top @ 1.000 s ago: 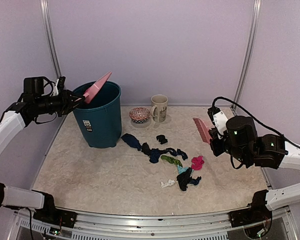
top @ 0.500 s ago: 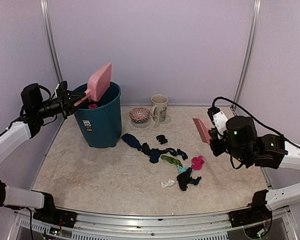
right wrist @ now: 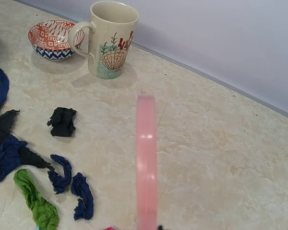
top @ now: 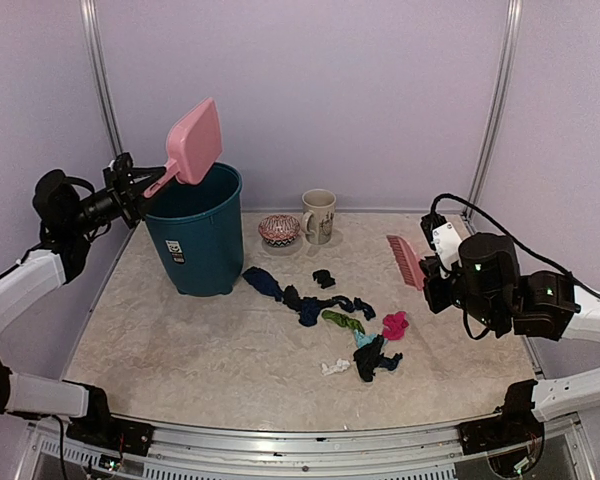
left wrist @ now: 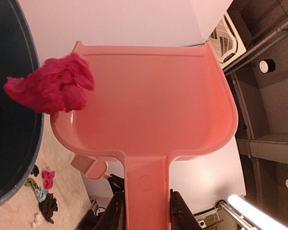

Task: Sweep away the paper scraps from the table
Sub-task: Dump the paper scraps in the dustpan into the trash bin, then sweep the paper scraps at the center of the board.

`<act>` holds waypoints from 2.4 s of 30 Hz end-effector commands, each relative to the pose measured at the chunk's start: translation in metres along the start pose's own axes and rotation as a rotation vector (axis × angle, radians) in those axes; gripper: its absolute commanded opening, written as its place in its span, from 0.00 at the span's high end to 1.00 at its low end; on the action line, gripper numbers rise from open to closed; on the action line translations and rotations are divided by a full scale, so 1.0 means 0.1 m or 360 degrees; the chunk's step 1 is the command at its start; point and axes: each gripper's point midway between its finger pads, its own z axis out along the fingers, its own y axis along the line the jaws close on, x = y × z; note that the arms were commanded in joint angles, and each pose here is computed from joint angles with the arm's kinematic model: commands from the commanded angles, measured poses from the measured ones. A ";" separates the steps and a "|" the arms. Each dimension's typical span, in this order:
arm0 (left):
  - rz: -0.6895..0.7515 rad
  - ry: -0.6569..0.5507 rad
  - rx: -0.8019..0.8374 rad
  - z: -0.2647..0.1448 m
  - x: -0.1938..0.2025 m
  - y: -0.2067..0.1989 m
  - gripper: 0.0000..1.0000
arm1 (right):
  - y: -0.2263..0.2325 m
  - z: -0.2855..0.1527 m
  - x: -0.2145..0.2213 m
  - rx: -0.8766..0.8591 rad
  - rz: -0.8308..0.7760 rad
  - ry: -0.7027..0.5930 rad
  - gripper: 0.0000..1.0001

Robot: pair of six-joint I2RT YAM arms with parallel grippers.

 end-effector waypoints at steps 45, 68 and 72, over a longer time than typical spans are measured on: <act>0.1078 0.0023 -0.0832 -0.02 0.08 -0.13 1.00 | 0.51 0.27 -0.34 -0.0197 -0.0350 -0.0164 1.00; 0.1893 0.0189 -0.0984 0.41 0.98 0.03 1.00 | 1.17 0.41 -0.08 -0.0589 -0.1123 -0.0338 1.00; 0.1900 0.0228 -0.0892 0.46 1.08 -0.04 1.00 | 1.25 0.41 -0.02 -0.0650 -0.1202 -0.0347 1.00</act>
